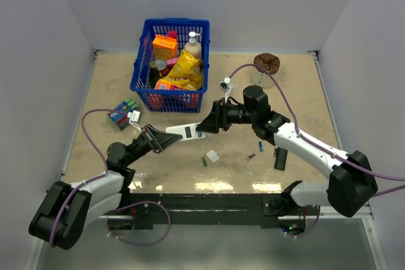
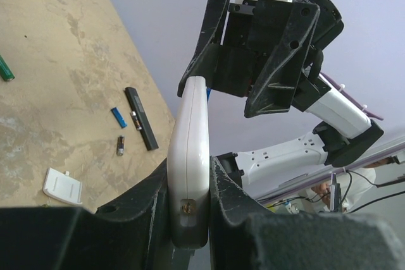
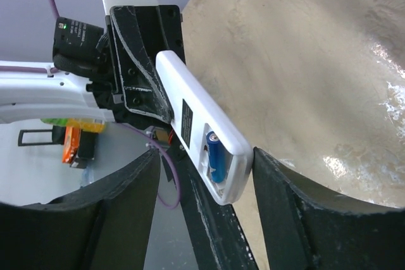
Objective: Load the batteries into the remote control
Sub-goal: Load the battery into the remote control.
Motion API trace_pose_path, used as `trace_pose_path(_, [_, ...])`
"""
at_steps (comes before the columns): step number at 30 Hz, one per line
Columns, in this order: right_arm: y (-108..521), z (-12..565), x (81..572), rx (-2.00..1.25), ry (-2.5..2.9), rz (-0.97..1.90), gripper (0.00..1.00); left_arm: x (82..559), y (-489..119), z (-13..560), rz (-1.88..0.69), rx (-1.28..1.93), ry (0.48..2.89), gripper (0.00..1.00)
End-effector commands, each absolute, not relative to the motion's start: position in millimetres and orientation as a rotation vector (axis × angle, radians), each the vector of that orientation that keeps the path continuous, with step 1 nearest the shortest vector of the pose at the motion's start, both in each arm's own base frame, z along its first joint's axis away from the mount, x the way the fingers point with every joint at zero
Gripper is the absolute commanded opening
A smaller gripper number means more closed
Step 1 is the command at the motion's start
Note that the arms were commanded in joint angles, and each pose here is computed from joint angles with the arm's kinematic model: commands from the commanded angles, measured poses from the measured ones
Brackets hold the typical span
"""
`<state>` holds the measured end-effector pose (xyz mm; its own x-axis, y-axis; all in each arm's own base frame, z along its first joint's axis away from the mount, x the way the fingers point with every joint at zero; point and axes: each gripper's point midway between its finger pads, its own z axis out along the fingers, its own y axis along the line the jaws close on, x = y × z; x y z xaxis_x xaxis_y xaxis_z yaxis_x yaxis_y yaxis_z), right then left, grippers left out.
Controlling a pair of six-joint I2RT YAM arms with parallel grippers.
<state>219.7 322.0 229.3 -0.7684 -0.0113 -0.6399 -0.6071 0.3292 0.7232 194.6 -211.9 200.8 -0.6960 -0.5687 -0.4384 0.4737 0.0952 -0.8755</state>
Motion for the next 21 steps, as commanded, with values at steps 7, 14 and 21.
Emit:
trace_pose_path(7, [332.0, 243.2, 218.2, -0.544, 1.945, 1.598, 0.39, 131.8, -192.3, 297.1, -1.704, 0.298, 1.006, 0.0])
trace_pose_path(14, [334.4, 243.1, 218.8, -0.535, 1.934, 1.624, 0.19, 131.1, -192.6, 297.8, -1.704, 0.305, 1.003, 0.0])
trace_pose_path(21, [334.1, 235.0, 217.2, -0.563, 1.961, 1.613, 0.15, 130.2, -192.5, 298.3, -1.701, 0.311, 0.999, 0.0])
